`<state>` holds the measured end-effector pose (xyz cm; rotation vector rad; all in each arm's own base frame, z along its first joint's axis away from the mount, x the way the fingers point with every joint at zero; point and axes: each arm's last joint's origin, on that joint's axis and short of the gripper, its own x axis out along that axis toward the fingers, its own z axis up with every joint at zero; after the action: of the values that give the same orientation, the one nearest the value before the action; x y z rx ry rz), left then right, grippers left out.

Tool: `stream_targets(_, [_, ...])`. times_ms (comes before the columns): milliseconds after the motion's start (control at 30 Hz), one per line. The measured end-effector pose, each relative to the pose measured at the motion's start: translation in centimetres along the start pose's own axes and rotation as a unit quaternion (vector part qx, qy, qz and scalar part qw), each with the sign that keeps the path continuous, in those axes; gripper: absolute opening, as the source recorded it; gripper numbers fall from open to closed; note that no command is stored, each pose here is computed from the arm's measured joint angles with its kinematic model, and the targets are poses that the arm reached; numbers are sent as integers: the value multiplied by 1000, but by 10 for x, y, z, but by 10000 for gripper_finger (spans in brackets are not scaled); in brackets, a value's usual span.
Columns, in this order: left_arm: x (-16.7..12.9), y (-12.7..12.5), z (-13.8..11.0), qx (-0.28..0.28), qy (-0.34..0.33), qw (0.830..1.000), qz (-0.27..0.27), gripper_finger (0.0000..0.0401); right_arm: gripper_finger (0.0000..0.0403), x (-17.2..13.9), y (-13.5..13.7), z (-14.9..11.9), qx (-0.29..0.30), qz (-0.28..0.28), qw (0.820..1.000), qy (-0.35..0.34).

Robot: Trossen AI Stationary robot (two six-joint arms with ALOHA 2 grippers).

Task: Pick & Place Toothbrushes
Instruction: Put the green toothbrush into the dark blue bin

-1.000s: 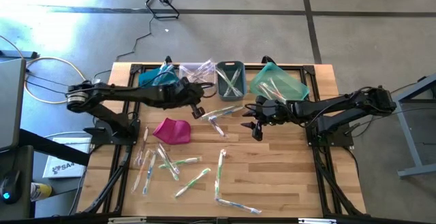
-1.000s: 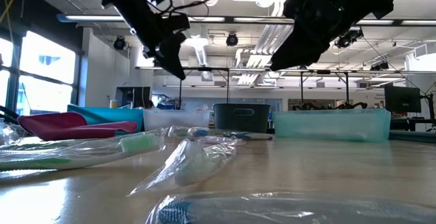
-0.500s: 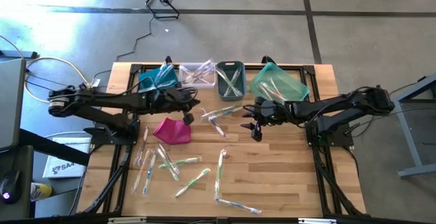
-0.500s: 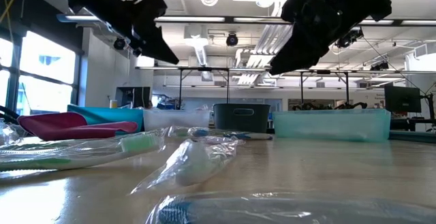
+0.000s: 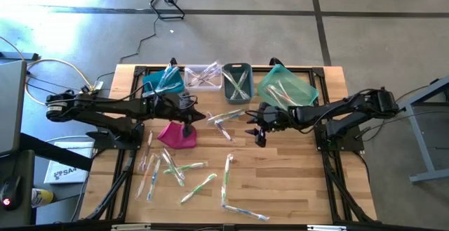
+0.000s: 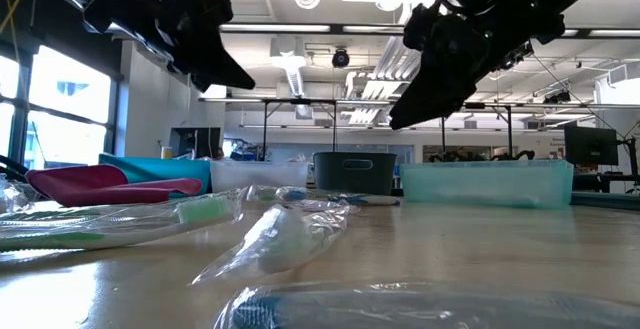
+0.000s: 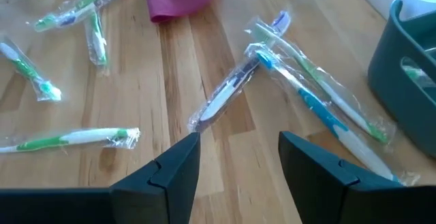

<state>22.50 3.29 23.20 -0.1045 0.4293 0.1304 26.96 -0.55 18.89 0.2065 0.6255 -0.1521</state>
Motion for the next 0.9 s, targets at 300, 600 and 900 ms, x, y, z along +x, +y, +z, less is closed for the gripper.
stream_targets(300, [0,-23,-5,-11,19,1000,-22,0,191,0,1,3,1,4,1000,-16])
stream_targets(600, [-11,-60,4,-3,56,998,-31,0,191,0,2,3,5,29,999,-13])
stream_targets(900, [-34,-82,30,21,114,992,-48,0,191,0,3,6,19,38,999,-26])
